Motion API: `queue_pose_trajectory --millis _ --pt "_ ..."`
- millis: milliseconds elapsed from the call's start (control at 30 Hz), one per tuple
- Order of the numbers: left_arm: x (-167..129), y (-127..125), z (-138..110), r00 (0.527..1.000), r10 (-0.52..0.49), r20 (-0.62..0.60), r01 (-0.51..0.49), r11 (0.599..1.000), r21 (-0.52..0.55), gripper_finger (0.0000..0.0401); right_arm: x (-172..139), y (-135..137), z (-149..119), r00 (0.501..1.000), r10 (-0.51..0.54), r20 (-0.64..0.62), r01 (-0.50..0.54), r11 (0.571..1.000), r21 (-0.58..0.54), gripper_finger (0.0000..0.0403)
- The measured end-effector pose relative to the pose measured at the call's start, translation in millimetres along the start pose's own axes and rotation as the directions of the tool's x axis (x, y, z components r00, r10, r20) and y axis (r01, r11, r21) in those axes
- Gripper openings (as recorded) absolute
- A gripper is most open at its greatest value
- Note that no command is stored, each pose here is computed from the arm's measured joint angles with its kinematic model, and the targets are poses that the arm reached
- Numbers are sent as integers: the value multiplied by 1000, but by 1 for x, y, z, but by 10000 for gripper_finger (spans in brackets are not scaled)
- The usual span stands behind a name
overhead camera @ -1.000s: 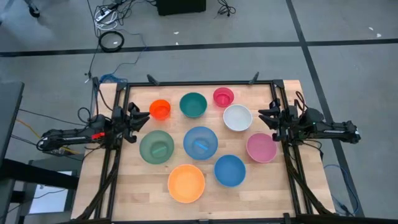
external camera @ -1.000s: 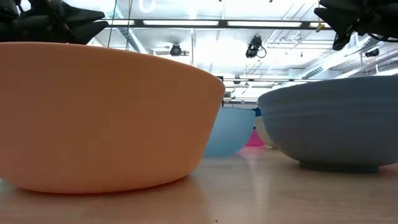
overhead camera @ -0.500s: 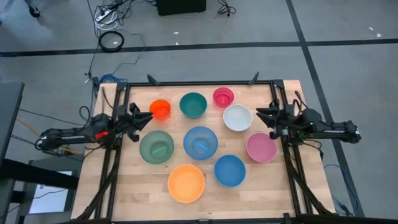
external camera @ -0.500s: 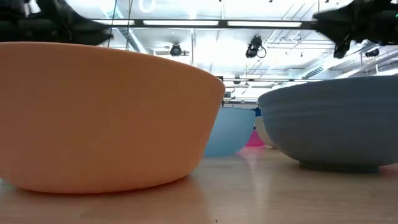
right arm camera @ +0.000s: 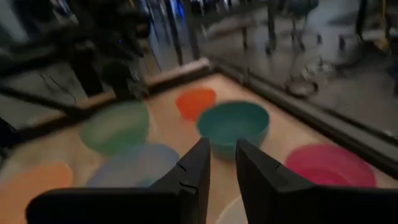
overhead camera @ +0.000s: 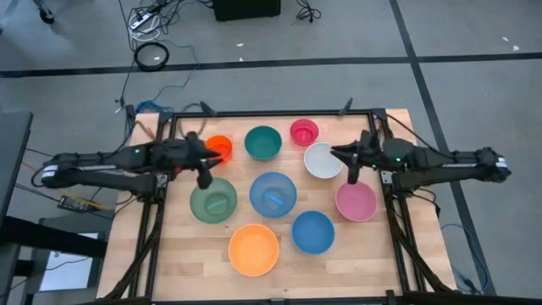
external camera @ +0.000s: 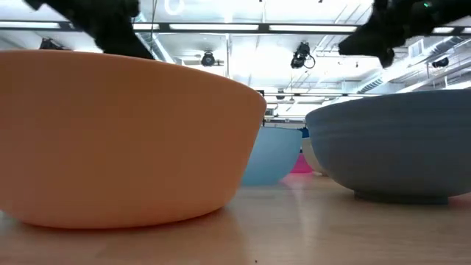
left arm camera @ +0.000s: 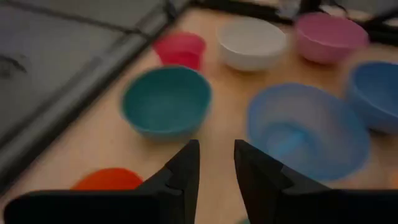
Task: Nest bowls inside each other
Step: Stack the light green bowl on top of the light blue bowl
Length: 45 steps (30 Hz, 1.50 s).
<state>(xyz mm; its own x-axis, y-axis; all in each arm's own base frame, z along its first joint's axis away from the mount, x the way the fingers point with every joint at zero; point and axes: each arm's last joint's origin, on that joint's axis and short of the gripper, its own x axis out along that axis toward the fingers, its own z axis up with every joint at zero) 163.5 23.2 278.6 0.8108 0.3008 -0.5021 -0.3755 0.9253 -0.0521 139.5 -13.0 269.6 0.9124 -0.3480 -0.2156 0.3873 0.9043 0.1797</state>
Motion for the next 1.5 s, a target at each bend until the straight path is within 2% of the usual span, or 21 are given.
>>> queue_pose_trajectory --millis 67,133,300,467,633,800,933,1133,1333,1500 --pt "9 -6 6 996 -77 -53 76 997 -19 113 7 8 11 999 36 -34 -37 999 -15 77" --pt "17 -9 6 982 -110 -156 107 994 -29 118 13 14 21 998 49 -47 -50 998 -27 92" --pt "30 -11 -10 891 -110 -440 95 994 -57 144 25 23 32 996 46 -78 -50 997 -51 139" --pt "34 -19 -20 820 -164 -548 147 986 -74 175 30 26 37 995 47 -84 -51 997 -52 188" --pt "24 -15 -34 736 -42 -676 74 997 18 192 30 27 37 995 48 -88 -52 998 -40 231" --pt "14 -7 -43 651 100 -753 -14 993 120 193 29 27 37 995 49 -87 -52 998 -30 253" --pt "14 -5 -43 648 158 -745 -34 983 179 193 29 28 38 995 65 -82 -67 997 -25 258" --pt "18 -3 -54 640 170 -749 -32 980 195 193 28 34 41 987 149 -54 -150 989 -11 253" --pt "23 -3 -64 648 151 -747 -23 983 180 193 26 39 40 982 181 -60 -181 983 -9 252" --pt "27 -7 -61 680 50 -732 32 995 97 193 25 41 39 980 191 -63 -192 981 -10 249"
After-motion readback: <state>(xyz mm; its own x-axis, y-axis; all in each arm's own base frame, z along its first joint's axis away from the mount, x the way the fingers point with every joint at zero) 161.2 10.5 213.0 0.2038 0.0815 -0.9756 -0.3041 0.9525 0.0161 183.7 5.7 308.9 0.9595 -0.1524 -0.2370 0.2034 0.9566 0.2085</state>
